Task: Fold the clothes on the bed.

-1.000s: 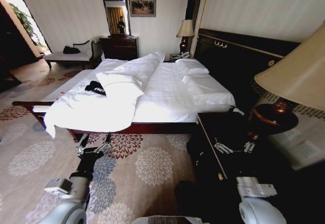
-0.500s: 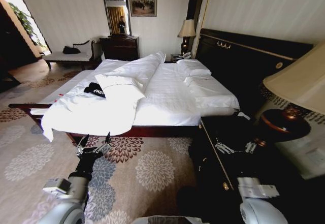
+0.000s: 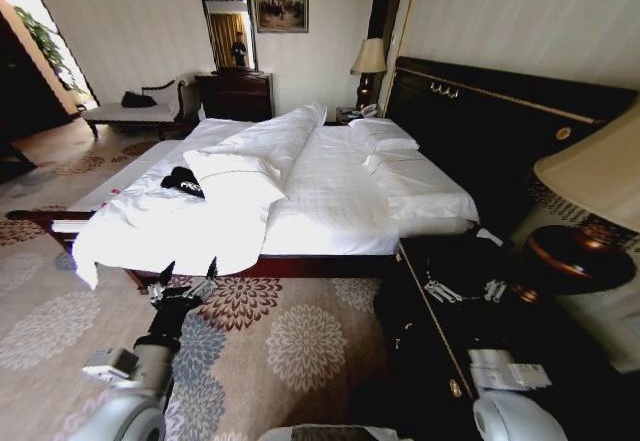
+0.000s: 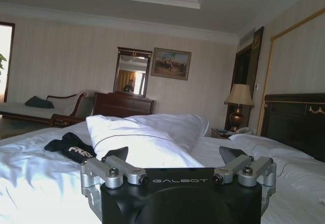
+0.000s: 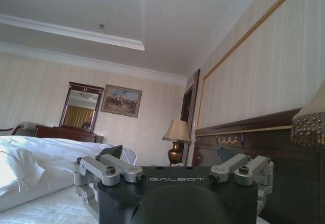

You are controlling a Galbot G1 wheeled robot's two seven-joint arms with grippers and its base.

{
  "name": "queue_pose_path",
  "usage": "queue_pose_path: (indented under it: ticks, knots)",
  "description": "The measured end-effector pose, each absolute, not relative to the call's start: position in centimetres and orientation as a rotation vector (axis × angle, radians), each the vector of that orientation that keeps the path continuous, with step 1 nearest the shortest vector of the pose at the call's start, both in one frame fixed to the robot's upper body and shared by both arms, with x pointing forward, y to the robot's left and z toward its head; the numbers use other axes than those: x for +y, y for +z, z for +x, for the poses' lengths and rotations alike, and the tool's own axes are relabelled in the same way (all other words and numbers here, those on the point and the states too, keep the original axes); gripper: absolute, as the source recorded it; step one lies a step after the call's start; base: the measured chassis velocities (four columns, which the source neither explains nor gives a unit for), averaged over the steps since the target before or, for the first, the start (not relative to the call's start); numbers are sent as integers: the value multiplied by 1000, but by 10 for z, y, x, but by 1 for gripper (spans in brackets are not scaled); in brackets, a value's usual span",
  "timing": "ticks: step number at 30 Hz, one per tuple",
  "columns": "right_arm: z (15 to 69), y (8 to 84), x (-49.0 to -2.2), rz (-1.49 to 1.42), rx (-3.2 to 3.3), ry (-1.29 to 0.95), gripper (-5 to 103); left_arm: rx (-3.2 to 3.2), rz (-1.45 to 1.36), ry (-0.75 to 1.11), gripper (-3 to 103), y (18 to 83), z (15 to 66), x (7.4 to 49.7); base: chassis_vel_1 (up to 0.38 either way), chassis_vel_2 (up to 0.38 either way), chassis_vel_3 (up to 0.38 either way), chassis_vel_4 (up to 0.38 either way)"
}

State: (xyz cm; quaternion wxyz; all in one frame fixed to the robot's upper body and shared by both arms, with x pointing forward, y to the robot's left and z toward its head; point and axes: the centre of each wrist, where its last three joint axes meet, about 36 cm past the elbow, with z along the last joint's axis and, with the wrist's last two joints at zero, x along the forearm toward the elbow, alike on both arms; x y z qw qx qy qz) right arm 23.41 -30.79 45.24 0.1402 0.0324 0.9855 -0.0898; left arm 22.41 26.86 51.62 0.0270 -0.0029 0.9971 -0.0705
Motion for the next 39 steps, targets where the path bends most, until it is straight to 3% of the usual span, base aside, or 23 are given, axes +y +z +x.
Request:
queue_pose_path:
  ticks: [39]
  knots:
    - [234, 450, -308, 123, 2847, -232, 100, 3065, -8, -216, 100, 517, 225, 268, -109, 107, 104, -107]
